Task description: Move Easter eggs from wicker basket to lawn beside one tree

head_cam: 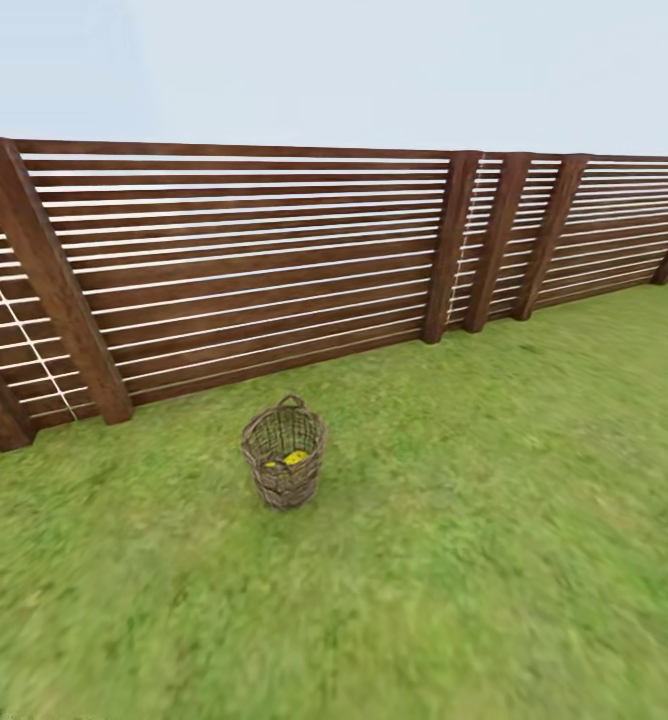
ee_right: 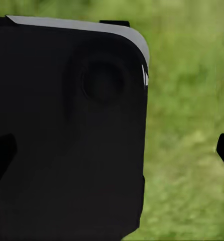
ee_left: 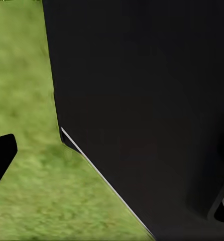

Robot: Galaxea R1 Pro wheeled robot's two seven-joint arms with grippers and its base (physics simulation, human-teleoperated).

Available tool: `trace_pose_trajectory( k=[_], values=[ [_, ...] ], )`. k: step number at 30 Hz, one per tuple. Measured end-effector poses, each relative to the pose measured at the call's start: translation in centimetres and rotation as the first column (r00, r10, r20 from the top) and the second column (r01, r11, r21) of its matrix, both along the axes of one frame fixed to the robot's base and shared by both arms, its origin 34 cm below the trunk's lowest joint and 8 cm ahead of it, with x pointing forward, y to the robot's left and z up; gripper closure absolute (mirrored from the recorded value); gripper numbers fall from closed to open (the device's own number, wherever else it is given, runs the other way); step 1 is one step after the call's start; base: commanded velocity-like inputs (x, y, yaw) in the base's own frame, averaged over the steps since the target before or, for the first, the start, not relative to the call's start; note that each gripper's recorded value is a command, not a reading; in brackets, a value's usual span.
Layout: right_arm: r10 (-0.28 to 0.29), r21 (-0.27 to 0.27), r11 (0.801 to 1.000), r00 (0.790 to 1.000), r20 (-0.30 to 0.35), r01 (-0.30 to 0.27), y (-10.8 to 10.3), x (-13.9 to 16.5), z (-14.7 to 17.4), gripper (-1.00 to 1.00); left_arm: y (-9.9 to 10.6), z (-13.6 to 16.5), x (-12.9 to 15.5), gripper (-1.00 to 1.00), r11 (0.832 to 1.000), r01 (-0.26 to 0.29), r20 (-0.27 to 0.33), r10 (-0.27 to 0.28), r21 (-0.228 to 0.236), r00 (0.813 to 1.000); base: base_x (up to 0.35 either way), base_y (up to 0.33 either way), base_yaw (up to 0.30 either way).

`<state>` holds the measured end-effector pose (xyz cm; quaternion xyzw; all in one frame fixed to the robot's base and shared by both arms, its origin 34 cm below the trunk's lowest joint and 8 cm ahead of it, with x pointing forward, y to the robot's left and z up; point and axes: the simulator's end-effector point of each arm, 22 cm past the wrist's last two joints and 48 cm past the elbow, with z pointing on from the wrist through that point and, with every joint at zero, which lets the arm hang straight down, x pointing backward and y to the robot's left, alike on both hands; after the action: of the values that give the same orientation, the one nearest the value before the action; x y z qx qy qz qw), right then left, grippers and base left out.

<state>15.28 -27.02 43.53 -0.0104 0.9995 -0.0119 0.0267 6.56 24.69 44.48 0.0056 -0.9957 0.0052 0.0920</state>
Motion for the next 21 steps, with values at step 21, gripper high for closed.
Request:
trace_pose_trajectory(
  k=[21],
  values=[
    [0.002, -0.003, 1.0, 1.0, 0.0, -0.002, -0.21, 0.01, 0.01, -1.0, 0.05, 0.0, 0.0, -1.0, 1.0, 0.001, 0.0, -0.001, 0.002, 1.0, 0.265, -0.225, 0.229]
  ],
)
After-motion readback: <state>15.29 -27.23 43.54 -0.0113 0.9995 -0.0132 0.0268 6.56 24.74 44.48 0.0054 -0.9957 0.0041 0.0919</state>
